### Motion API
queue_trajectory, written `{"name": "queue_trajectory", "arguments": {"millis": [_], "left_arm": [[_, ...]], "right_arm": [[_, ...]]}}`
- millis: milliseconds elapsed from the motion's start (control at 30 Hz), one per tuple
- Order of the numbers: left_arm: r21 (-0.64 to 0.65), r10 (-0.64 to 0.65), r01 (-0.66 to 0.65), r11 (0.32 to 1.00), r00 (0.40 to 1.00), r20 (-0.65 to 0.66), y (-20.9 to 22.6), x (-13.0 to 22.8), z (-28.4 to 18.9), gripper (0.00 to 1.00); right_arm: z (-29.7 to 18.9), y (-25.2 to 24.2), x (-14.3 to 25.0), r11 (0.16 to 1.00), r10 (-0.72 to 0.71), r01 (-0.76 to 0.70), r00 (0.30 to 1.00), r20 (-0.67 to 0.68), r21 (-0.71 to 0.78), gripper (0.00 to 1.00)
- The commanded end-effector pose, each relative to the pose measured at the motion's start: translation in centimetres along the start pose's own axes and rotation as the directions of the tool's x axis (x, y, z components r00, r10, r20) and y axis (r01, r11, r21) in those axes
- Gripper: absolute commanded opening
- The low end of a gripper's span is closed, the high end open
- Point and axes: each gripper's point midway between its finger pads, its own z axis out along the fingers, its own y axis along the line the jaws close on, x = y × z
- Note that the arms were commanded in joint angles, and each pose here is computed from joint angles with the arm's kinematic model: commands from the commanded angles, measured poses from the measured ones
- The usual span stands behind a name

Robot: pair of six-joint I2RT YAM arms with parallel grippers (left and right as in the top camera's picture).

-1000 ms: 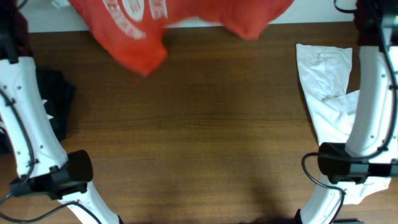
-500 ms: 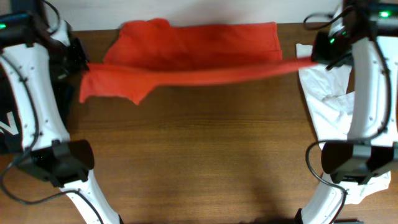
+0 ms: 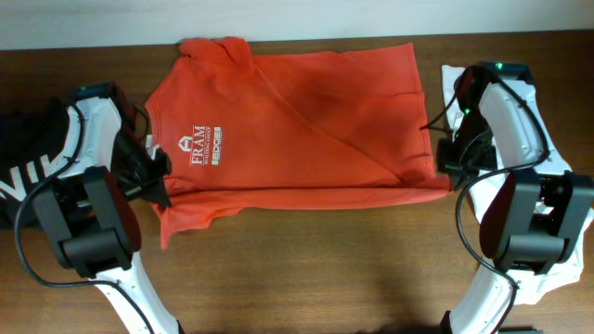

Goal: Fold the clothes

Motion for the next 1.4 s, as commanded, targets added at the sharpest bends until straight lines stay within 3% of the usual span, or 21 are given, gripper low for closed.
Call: {"name": "queue_trajectory", "arguments": {"millis": [0, 233, 600, 900, 1367], "left_arm": [[-0.006, -0.002, 0.002, 1.000, 1.000, 0.024, 1.2, 1.3, -0.2, 0.00], [0.032, -0.053, 0.049, 0.998, 0.990, 0.128, 3.0, 4.3, -0.9, 0.00], [0.130, -0.215, 0.183, 0.974, 0.927, 0.307, 6.2, 9.5, -4.3, 0.00], [0.267, -0.188, 0.056, 0.962, 0.843, 0.504, 4.1, 4.3, -6.4, 0.00], [0.246, -0.128, -0.075, 0.966, 0.691, 0.712, 3.2, -2.4, -7.1, 0.01]], "right_arm": [[0.3, -0.9, 1.2, 0.999, 0.036, -0.036, 0.999, -0.012, 0.023, 0.04], [1.2, -1.2, 3.3, 0.999, 0.049, -0.049, 0.999, -0.018, 0.024, 0.04], [-0.2, -2.0, 8.1, 0.993, 0.119, -0.118, 0.987, 0.105, -0.009, 0.04], [-1.8, 2.0, 1.2, 0.979, 0.025, 0.048, 0.934, 0.356, -0.197, 0.04], [0.5, 2.8, -3.4, 0.979, 0.020, 0.058, 0.926, 0.376, -0.196, 0.04]]}}
